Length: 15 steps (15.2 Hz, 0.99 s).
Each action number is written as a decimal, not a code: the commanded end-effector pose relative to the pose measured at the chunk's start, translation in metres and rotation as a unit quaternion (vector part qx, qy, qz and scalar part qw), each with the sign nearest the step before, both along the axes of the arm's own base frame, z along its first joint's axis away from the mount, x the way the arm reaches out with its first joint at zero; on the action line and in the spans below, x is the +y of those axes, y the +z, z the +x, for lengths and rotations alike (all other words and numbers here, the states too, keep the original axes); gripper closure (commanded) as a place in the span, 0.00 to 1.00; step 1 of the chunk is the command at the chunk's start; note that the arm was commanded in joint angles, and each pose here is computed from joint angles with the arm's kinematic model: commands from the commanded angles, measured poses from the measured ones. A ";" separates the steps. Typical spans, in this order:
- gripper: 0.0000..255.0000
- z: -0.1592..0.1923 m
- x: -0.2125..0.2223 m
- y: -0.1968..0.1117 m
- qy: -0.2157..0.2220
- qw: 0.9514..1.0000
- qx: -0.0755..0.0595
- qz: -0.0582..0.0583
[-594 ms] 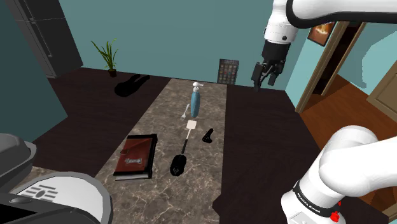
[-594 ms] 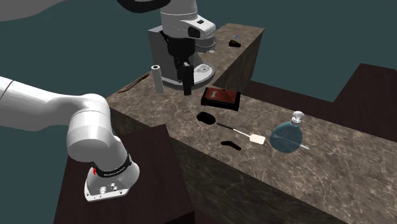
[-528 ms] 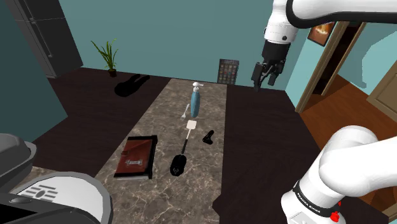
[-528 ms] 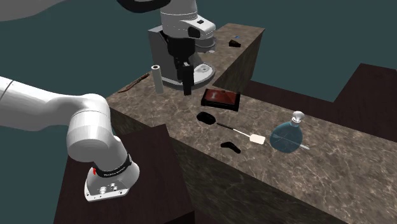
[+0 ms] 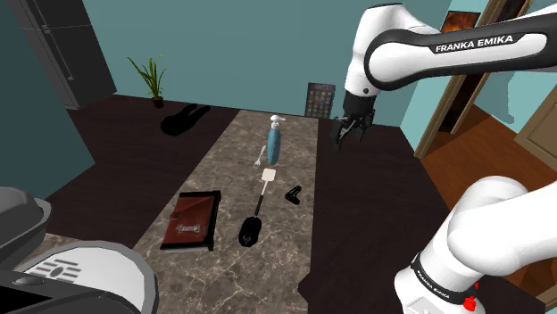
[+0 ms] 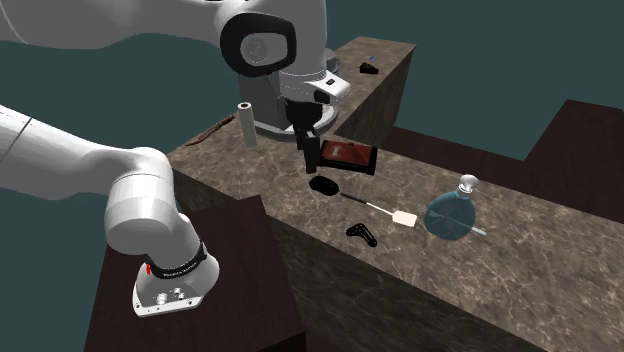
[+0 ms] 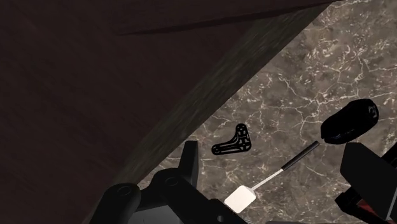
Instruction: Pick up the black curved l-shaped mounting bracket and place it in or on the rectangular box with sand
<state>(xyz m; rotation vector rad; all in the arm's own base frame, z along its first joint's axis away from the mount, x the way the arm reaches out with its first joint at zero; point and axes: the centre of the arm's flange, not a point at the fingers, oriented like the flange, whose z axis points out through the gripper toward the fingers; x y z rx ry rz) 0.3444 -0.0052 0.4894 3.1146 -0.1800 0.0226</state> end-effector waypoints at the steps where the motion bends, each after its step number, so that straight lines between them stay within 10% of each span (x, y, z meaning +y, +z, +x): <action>1: 0.00 0.011 0.004 -0.021 -0.006 1.000 -0.004 -0.002; 15: 0.00 0.094 0.024 -0.183 -0.045 0.999 -0.023 -0.021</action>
